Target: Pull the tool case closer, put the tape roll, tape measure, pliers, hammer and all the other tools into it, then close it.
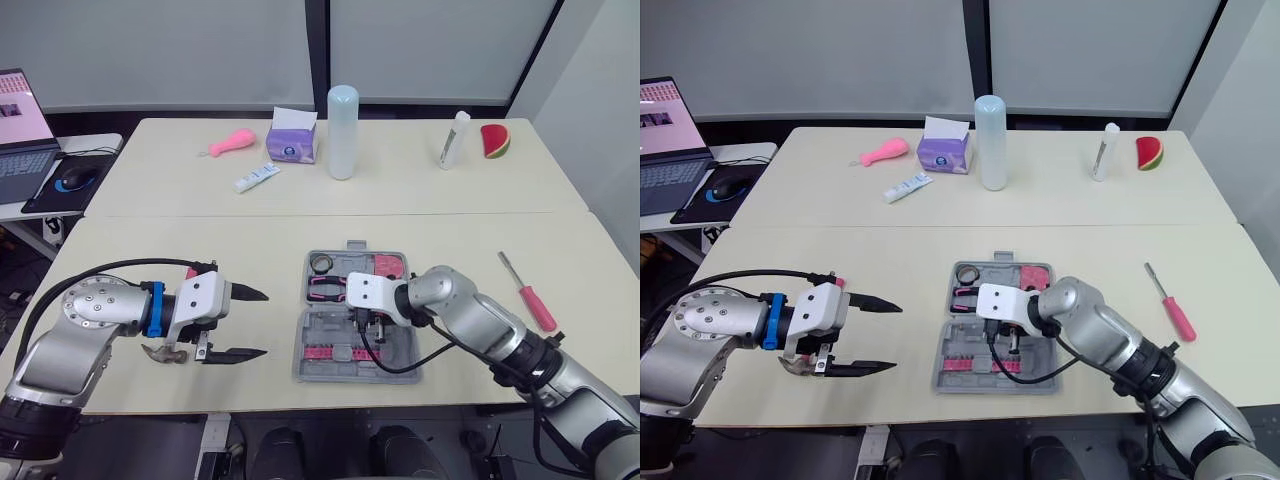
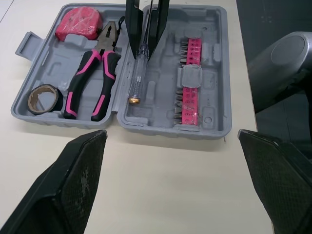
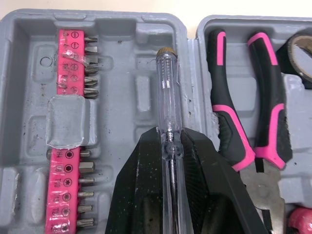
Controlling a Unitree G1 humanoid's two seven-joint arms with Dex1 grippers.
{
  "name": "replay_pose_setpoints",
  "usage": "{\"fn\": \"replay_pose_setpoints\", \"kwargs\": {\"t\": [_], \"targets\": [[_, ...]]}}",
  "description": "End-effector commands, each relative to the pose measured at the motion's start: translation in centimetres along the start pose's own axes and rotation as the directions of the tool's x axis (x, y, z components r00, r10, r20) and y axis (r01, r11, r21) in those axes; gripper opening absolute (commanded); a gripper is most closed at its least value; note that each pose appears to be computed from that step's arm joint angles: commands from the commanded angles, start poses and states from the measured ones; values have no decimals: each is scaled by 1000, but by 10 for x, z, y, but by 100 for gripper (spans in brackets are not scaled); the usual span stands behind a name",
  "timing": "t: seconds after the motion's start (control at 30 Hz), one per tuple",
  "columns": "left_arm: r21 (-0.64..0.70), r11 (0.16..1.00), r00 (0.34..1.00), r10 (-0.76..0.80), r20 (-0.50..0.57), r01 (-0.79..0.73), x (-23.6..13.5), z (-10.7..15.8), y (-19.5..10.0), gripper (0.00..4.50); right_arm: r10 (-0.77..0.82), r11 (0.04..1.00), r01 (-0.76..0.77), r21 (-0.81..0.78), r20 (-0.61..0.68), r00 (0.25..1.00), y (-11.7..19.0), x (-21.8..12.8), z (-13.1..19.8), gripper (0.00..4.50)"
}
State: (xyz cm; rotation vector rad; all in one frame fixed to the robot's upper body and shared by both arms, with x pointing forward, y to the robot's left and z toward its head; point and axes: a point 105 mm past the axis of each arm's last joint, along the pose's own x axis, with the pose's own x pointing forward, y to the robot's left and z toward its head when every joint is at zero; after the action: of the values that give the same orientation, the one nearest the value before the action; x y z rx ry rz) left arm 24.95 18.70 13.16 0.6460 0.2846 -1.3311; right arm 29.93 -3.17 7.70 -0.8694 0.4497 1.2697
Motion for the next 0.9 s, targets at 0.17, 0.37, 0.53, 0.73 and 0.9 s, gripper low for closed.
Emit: {"fn": "replay_pose_setpoints", "kwargs": {"t": [0.17,0.37,0.53,0.73,0.9], "targets": [[37,999,1000,-4,19,3,4,9,-1,450,-7,998,8,-59,19,1000,-5,0,11,33],[38,999,1000,-5,26,4,6,11,-2,450,-9,998,10,-69,15,1000,-6,2,11,33],[37,999,1000,-9,30,8,6,12,-3,450,-21,995,24,-93,34,999,-10,-5,18,105],[29,1000,999,-7,41,6,9,14,-3,450,-49,992,57,-116,70,996,-17,-20,29,219],[14,1000,998,2,55,-3,9,16,-3,450,-43,987,60,-146,117,992,-11,-30,34,265]]}}
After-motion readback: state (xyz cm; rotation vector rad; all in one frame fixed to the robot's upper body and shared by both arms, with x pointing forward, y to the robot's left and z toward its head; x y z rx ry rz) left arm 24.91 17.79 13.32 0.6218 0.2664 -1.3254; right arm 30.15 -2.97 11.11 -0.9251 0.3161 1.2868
